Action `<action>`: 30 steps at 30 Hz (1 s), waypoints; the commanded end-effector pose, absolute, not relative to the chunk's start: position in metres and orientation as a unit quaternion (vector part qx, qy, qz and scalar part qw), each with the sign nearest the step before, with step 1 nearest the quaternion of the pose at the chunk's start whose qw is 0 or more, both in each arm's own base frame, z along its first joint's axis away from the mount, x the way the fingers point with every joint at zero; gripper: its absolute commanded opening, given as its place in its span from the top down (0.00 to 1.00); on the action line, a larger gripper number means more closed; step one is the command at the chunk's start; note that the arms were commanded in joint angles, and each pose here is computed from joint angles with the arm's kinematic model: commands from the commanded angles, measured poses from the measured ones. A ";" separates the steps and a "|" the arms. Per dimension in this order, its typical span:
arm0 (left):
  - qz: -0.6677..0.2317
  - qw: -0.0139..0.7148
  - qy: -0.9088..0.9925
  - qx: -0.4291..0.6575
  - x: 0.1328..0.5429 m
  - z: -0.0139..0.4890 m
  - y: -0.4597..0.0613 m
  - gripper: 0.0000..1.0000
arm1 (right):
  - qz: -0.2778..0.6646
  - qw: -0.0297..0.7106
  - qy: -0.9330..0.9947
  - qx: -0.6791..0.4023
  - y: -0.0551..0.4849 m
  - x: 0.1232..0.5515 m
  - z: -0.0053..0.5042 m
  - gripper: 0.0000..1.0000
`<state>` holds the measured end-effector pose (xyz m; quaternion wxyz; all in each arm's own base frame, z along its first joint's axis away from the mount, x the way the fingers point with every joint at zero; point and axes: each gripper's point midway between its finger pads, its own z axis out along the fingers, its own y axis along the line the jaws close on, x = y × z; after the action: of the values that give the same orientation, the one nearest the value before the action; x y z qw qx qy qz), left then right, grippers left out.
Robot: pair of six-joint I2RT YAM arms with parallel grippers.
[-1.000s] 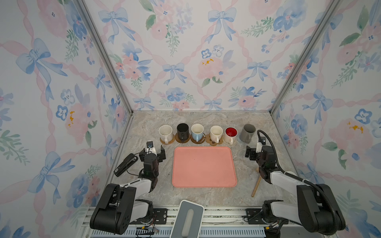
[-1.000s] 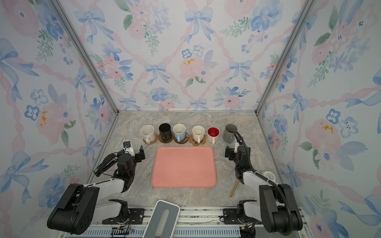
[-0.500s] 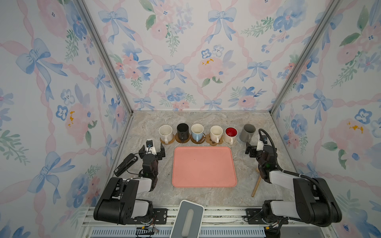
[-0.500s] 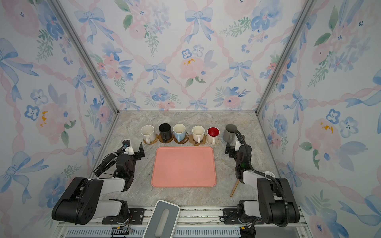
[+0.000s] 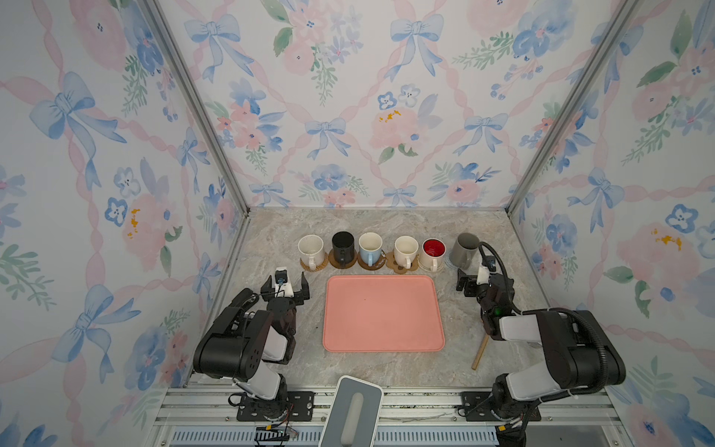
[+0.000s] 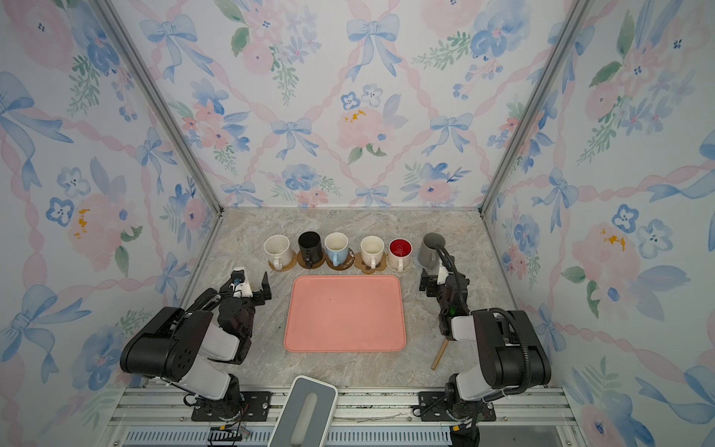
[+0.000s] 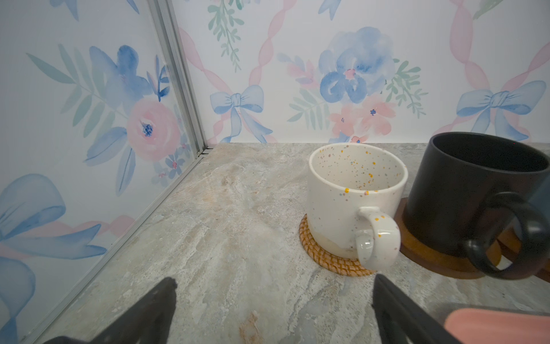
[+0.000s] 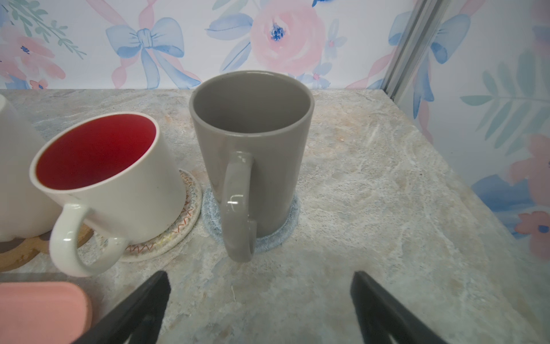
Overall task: Place cups on coasters
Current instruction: Reset both arms
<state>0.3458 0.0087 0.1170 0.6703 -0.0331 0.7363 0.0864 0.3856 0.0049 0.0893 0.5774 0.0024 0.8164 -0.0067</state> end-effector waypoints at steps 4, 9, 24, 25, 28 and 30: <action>0.084 0.689 0.719 -0.039 0.344 0.128 0.012 0.02 | -0.001 0.589 0.808 -0.002 0.006 0.397 0.099 0.01; 0.097 0.675 0.729 -0.064 0.350 0.123 0.022 0.02 | -0.001 0.580 0.815 -0.003 0.006 0.400 0.097 0.03; 0.097 0.642 0.759 -0.054 0.371 0.111 0.021 0.02 | -0.001 0.579 0.815 -0.003 0.006 0.400 0.097 0.03; 0.097 0.642 0.759 -0.055 0.371 0.111 0.021 0.02 | -0.001 0.579 0.815 -0.003 0.006 0.400 0.097 0.03; 0.098 0.642 0.758 -0.055 0.371 0.112 0.021 0.02 | -0.001 0.579 0.815 -0.003 0.006 0.400 0.097 0.03; 0.097 0.642 0.758 -0.055 0.371 0.111 0.021 0.02 | -0.001 0.580 0.815 -0.003 0.006 0.400 0.097 0.03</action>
<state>0.3681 0.0194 0.1057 0.6350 -0.0453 0.7641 0.1041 0.3949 0.0073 0.0917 0.5724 -0.0013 0.8200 -0.0021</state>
